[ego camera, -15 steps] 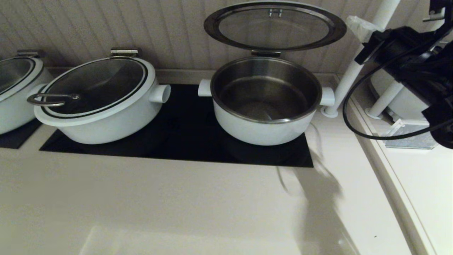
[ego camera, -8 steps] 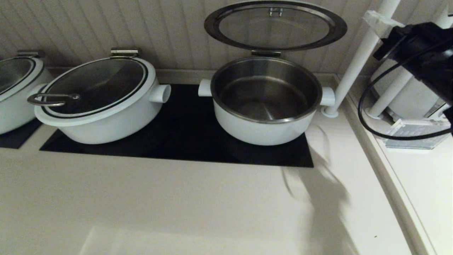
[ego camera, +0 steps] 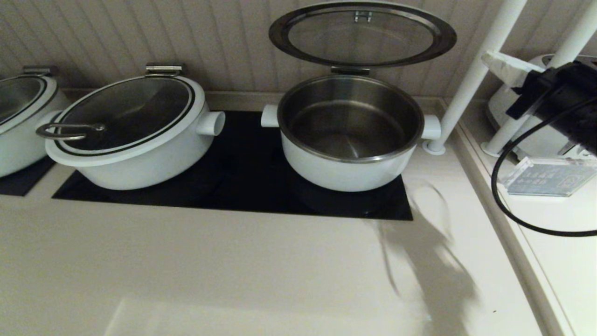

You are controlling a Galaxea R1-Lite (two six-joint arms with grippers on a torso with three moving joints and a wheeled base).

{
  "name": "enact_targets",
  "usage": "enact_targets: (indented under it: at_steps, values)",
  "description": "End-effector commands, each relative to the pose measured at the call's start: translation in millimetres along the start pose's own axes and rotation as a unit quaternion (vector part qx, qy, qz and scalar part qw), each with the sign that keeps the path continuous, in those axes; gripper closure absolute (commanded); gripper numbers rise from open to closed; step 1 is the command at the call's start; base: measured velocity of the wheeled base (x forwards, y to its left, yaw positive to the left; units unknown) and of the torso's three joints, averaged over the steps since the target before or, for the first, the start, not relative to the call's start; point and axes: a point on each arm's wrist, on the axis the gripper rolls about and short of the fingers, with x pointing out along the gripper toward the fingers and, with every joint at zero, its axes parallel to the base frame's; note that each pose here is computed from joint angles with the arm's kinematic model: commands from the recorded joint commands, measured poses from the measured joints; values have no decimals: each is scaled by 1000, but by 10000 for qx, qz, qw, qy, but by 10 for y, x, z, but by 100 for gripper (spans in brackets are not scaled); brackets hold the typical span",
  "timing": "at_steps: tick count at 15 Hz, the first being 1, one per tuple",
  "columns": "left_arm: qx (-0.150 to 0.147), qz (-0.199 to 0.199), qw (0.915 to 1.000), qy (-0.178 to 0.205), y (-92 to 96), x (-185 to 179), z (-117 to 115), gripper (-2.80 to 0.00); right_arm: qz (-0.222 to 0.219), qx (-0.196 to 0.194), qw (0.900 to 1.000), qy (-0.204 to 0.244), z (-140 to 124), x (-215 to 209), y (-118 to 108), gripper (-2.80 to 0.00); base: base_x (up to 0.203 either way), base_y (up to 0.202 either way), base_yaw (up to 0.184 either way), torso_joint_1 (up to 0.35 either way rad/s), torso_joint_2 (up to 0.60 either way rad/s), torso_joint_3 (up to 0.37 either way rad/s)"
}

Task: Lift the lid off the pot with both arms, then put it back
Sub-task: Close the pot lid

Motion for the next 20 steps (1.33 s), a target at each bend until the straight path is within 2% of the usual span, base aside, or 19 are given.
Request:
enact_targets:
  at_steps: [1,5,12,20]
  values:
    - [1,0,10000,-8,0,-1,0,0,203,27,9998,61,-47,9,3,0,0,0,0,0,0,0]
    - [1,3,10000,-4,0,0,0,0,320,107,9992,212,-246,162,-58,0,0,0,0,0,0,0]
    - [1,1,10000,-8,0,-1,0,0,412,82,9991,114,-433,539,-210,0,0,0,0,0,0,0]
    - [1,0,10000,-8,0,-1,0,0,527,-79,9982,-272,-400,852,-297,0,0,0,0,0,0,0]
